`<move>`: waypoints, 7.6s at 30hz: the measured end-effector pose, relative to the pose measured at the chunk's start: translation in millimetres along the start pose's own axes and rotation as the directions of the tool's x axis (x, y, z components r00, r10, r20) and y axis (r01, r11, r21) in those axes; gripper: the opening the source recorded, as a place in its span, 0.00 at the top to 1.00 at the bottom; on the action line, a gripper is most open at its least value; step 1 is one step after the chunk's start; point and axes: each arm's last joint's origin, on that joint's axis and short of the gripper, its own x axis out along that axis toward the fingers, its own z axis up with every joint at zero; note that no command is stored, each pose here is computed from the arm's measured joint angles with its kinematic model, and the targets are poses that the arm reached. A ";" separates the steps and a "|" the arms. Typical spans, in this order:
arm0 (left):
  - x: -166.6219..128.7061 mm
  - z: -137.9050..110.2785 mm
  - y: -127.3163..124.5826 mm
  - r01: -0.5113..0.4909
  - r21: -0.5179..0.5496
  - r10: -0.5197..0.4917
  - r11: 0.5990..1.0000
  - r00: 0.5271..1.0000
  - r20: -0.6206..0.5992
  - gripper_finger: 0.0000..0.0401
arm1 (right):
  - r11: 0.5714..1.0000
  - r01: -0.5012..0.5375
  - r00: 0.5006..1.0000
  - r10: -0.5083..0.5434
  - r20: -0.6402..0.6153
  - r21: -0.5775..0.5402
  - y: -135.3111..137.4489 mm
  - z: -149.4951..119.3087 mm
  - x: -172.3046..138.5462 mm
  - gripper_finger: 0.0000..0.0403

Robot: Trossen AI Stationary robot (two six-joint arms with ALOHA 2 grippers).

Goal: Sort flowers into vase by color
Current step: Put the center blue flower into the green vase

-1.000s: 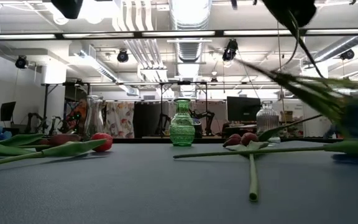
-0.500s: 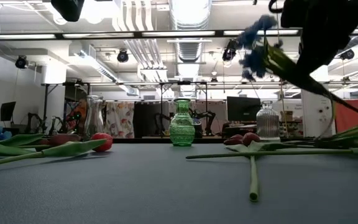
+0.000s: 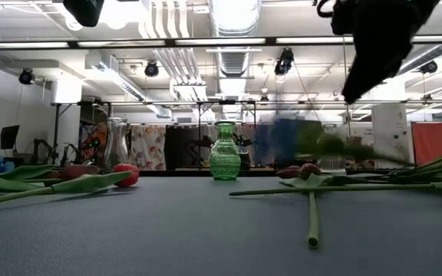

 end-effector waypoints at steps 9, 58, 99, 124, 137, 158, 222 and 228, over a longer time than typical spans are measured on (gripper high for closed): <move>0.0 0.0 0.0 0.000 0.000 0.000 1.000 1.000 0.000 1.00 | 0.996 -0.017 0.975 -0.003 -0.221 -0.086 -9.6 -4.6 -13.5 0.44; -0.1 0.1 0.0 0.001 0.001 -0.001 1.000 1.000 0.000 1.00 | 0.945 0.095 0.907 -0.212 -0.365 -0.313 -15.9 -40.8 11.7 0.97; -0.2 7.8 -1.6 0.024 -0.014 -0.023 1.000 0.998 0.067 1.00 | 0.936 -0.003 0.718 0.246 0.651 -0.351 51.2 58.6 -67.6 0.97; 48.0 -1.0 -10.9 -0.055 0.069 0.034 0.996 0.963 0.268 0.76 | 0.923 -0.183 0.154 0.368 0.917 -0.340 63.9 19.5 32.0 0.97; 30.1 -8.4 -21.7 -0.111 0.018 0.108 0.994 0.987 0.116 0.65 | 0.989 -0.071 0.533 0.145 0.834 -0.126 69.8 -5.1 36.8 0.97; -20.3 -2.8 -32.3 -0.129 -0.049 0.130 0.990 0.991 0.016 0.68 | 0.988 -0.157 0.955 0.153 0.254 -0.005 44.9 -27.0 64.8 0.91; -32.7 23.6 -17.8 -0.192 0.026 0.189 0.981 0.978 0.093 0.68 | 0.926 -0.235 0.949 0.284 0.136 -0.294 49.6 104.5 78.1 0.95; -32.7 22.4 -17.7 -0.193 0.041 0.189 0.980 0.978 0.085 0.68 | 0.929 -0.235 0.817 0.349 0.460 -0.287 27.1 111.1 67.3 0.95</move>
